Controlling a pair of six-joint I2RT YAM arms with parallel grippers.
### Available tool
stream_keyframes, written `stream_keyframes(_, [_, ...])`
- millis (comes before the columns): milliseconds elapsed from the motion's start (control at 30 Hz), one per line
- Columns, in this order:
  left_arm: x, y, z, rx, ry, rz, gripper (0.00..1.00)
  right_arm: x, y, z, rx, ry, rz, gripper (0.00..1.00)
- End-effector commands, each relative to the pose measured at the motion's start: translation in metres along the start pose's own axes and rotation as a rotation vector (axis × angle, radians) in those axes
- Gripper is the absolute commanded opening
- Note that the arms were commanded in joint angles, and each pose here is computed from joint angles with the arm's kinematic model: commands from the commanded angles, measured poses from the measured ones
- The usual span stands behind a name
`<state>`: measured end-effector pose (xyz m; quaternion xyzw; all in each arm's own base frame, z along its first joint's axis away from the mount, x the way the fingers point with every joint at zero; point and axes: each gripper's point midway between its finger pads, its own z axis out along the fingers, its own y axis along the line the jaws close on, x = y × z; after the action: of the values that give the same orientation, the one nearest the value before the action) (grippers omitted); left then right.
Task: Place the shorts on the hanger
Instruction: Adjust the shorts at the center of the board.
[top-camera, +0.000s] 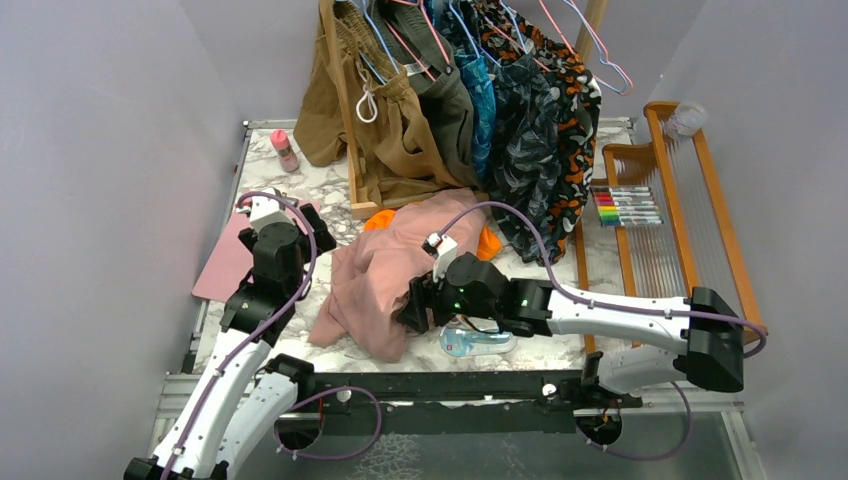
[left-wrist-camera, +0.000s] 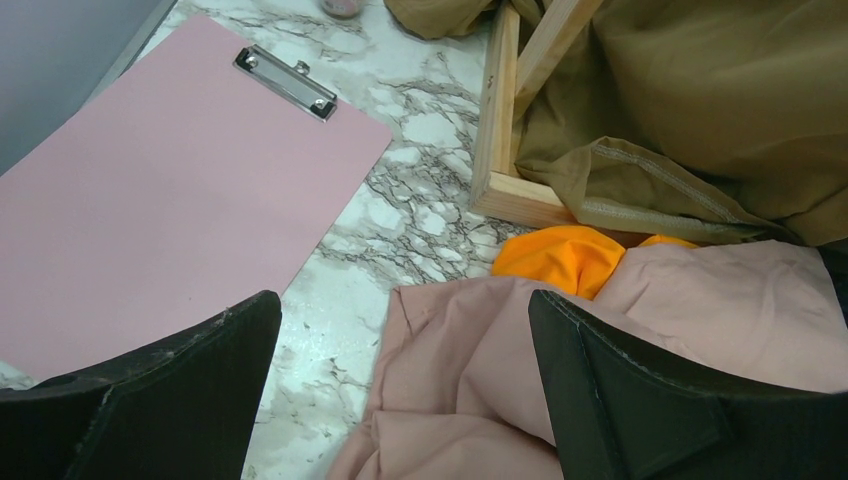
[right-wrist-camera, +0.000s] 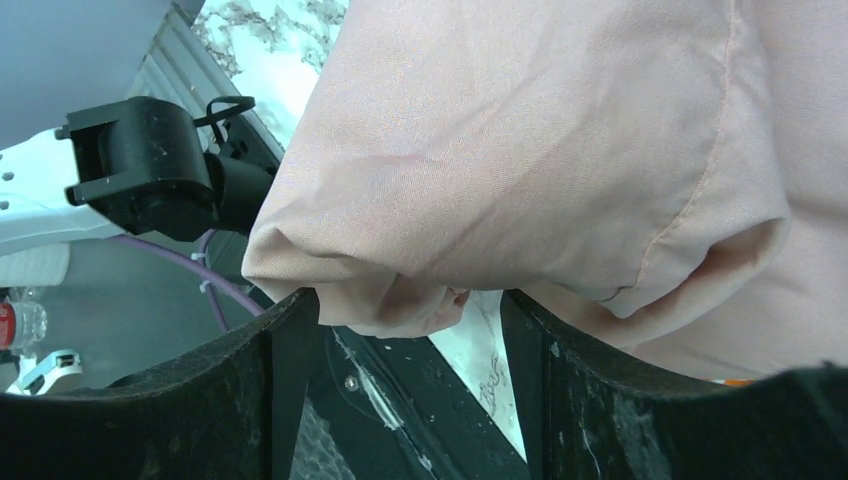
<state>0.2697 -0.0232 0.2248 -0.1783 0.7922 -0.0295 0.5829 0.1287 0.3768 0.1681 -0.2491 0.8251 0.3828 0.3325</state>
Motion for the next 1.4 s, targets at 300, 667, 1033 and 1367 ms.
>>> stream_keyframes(300, [-0.001,-0.006,0.0,0.036,-0.009,0.002,0.97,0.006,0.065,0.01,-0.292,0.01,-0.041,0.77])
stream_keyframes(667, [0.002,-0.009,0.002,0.051,0.004,0.011,0.97,-0.029,0.007,0.027,0.097,-0.092,-0.109,0.28])
stream_keyframes(1033, [-0.005,-0.001,-0.002,0.012,-0.022,0.002,0.97,-0.164,-0.074,-0.04,0.371,-0.368,0.038,0.01])
stream_keyframes(1367, [-0.003,-0.003,-0.002,0.023,-0.015,-0.003,0.97,-0.113,-0.17,-0.075,0.552,-0.292,0.217,0.29])
